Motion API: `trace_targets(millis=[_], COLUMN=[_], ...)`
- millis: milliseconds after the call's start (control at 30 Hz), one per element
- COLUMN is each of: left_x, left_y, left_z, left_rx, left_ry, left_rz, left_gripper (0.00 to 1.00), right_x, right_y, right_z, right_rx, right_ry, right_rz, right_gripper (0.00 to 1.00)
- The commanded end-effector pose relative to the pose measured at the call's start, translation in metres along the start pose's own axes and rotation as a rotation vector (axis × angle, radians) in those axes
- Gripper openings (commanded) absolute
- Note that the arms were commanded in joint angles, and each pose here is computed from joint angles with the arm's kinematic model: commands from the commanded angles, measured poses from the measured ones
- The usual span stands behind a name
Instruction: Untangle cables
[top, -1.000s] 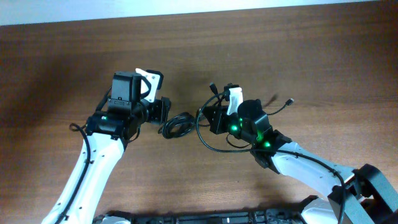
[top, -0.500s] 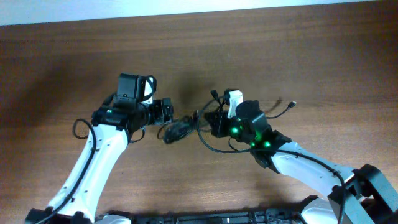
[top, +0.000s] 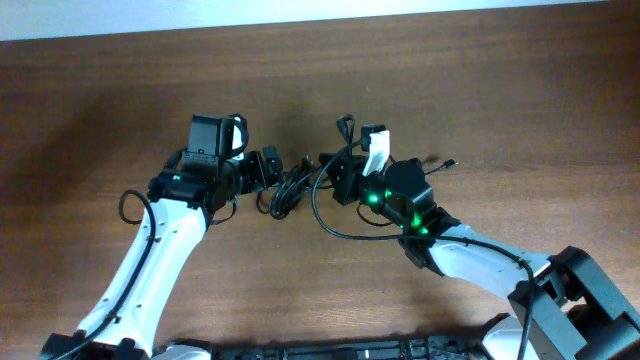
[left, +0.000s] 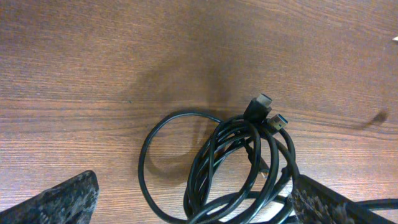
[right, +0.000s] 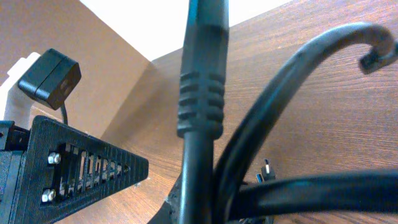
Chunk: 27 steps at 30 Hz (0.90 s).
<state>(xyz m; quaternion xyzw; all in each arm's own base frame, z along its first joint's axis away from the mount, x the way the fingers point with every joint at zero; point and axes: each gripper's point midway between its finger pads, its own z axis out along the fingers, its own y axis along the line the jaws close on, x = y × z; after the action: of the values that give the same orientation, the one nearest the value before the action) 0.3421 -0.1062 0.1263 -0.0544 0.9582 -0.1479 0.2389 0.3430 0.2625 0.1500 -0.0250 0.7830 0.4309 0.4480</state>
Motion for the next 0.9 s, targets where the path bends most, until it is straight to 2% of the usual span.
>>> trace_targets(millis=[0,133,167,233,267,300,333,400,467,500,567,633,700,800,867], left_x=[-0.004,-0.004,-0.004,-0.004,-0.004,-0.008,-0.011,-0.012,-0.014,-0.016,-0.022,-0.022,-0.022,-0.022,-0.022], left_y=[0.003,0.003,0.003,0.003,0.003,0.012,0.019,0.020,0.020,0.020,0.030,0.034,0.033,0.032,0.032], left_z=[0.000,0.000,0.000,0.000,0.000,0.000,-0.001,-0.001,-0.001,-0.002,-0.003,-0.004,-0.004,-0.004,-0.004], left_rx=[-0.009,-0.009,-0.009,-0.009,-0.010,-0.060,-0.102,-0.108,-0.106,-0.105,-0.115,-0.118,-0.114,-0.107,-0.108], left_ry=[-0.009,-0.009,-0.010,-0.008,-0.009,-0.030,-0.047,-0.054,-0.062,-0.067,-0.086,-0.086,-0.084,-0.082,-0.082], left_rz=[-0.018,-0.018,-0.018,-0.018,-0.017,-0.018,-0.020,-0.020,-0.020,-0.024,-0.105,-0.116,-0.115,-0.115,-0.115], left_gripper=[0.99,0.99,0.99,0.99,0.99,0.99,0.99,0.99,0.99,0.99,0.99,0.99,0.99,0.99,0.99], right_x=[0.012,0.055,0.056,0.053,0.049,0.038,0.035,0.047,0.063,0.066,0.062,0.055,0.052,0.061,0.082], right_y=[-0.014,-0.055,-0.056,-0.052,-0.042,-0.030,-0.032,-0.041,-0.013,0.002,0.010,-0.015,-0.046,-0.052,-0.041], right_z=[0.001,-0.011,-0.012,-0.011,-0.014,-0.023,-0.030,-0.050,-0.059,-0.063,-0.063,-0.054,-0.046,-0.027,-0.010], right_rx=[0.056,0.249,0.254,0.227,0.164,0.082,0.086,0.140,0.013,-0.065,-0.112,-0.027,0.106,0.066,0.023], right_ry=[0.052,0.210,0.216,0.215,0.232,0.251,0.263,0.350,0.488,0.537,0.539,0.439,0.372,0.371,0.439], right_rz=[0.000,0.047,0.048,0.061,0.084,0.149,0.221,0.446,0.523,0.529,0.513,0.321,0.256,0.242,0.234], right_gripper=[0.04,0.05,0.09,0.75,0.99,0.99,0.99,0.99,0.99,0.99,0.98,0.99,0.98,0.99,0.97])
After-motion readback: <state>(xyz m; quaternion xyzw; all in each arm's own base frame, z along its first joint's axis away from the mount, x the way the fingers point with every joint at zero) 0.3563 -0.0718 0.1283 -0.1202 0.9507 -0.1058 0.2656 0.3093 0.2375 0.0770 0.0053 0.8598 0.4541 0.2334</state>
